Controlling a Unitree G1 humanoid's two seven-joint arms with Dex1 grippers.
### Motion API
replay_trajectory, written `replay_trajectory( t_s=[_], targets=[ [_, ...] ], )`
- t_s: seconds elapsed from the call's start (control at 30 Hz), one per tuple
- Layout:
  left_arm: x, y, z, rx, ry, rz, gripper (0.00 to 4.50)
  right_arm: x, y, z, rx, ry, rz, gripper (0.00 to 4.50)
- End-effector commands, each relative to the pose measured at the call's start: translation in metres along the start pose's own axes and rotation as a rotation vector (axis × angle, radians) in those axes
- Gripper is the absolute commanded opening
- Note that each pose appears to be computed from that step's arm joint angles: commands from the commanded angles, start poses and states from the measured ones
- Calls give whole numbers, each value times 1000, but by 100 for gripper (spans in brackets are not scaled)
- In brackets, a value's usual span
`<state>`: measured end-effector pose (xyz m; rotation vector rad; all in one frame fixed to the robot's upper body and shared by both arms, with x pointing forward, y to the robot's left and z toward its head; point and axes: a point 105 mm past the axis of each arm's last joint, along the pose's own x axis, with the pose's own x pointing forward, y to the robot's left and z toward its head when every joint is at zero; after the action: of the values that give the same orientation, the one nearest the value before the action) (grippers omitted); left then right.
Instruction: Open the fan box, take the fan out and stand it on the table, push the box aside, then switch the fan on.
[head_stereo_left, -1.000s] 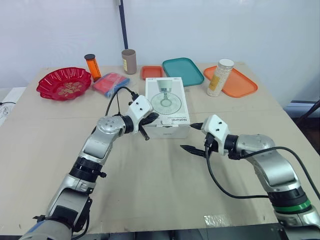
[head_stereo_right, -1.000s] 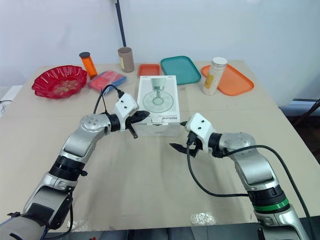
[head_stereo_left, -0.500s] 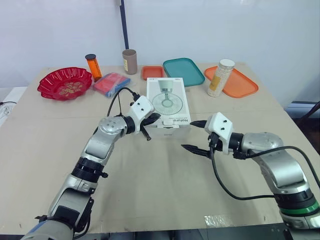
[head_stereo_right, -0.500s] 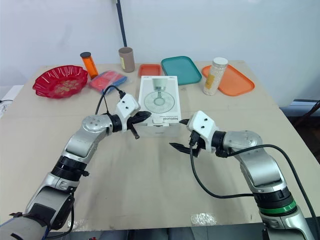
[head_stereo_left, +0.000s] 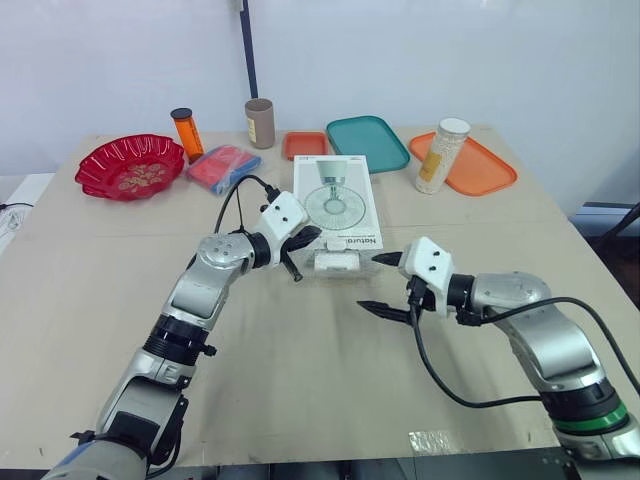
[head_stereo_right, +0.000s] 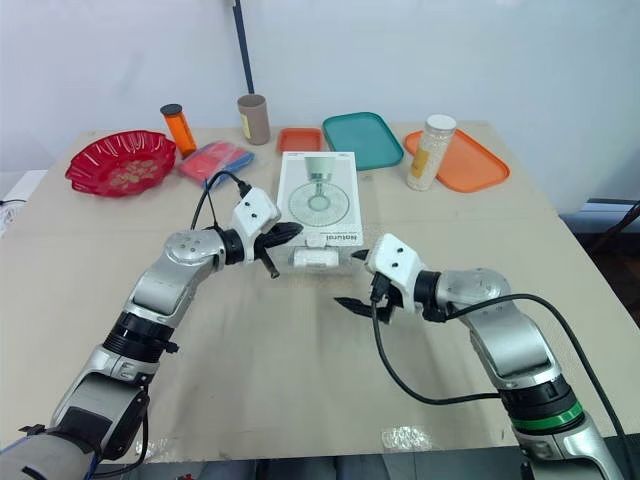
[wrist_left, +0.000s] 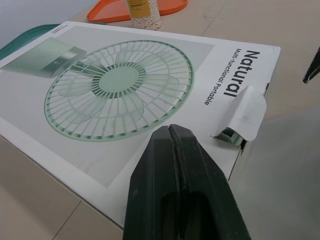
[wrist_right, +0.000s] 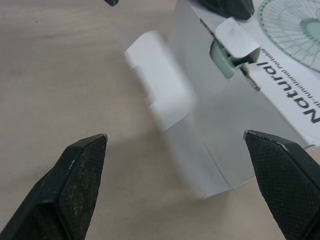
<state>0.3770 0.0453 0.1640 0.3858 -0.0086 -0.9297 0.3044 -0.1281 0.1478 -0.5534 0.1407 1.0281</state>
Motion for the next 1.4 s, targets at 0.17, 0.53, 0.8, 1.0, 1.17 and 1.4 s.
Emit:
replay_trajectory(
  t_s=[0.17,0.53,0.8,1.0,1.17,1.4],
  targets=[
    [-1,-2,-9,-12,25,3,5,-2,24,-5,-7,26,103,450],
    [-2,-2,-9,-12,28,8,5,11,33,-16,42,42,116,450],
    [-3,-2,-10,-15,32,9,5,-18,-7,1,161,1,-45,450],
    [3,-5,-7,-14,21,-9,5,-5,-18,-11,272,5,-106,450],
    [1,-2,-7,-11,25,-4,5,10,-25,-17,314,-2,-121,450],
    [-4,0,-11,-12,37,13,5,15,-22,-18,334,-12,-94,450]
  ],
)
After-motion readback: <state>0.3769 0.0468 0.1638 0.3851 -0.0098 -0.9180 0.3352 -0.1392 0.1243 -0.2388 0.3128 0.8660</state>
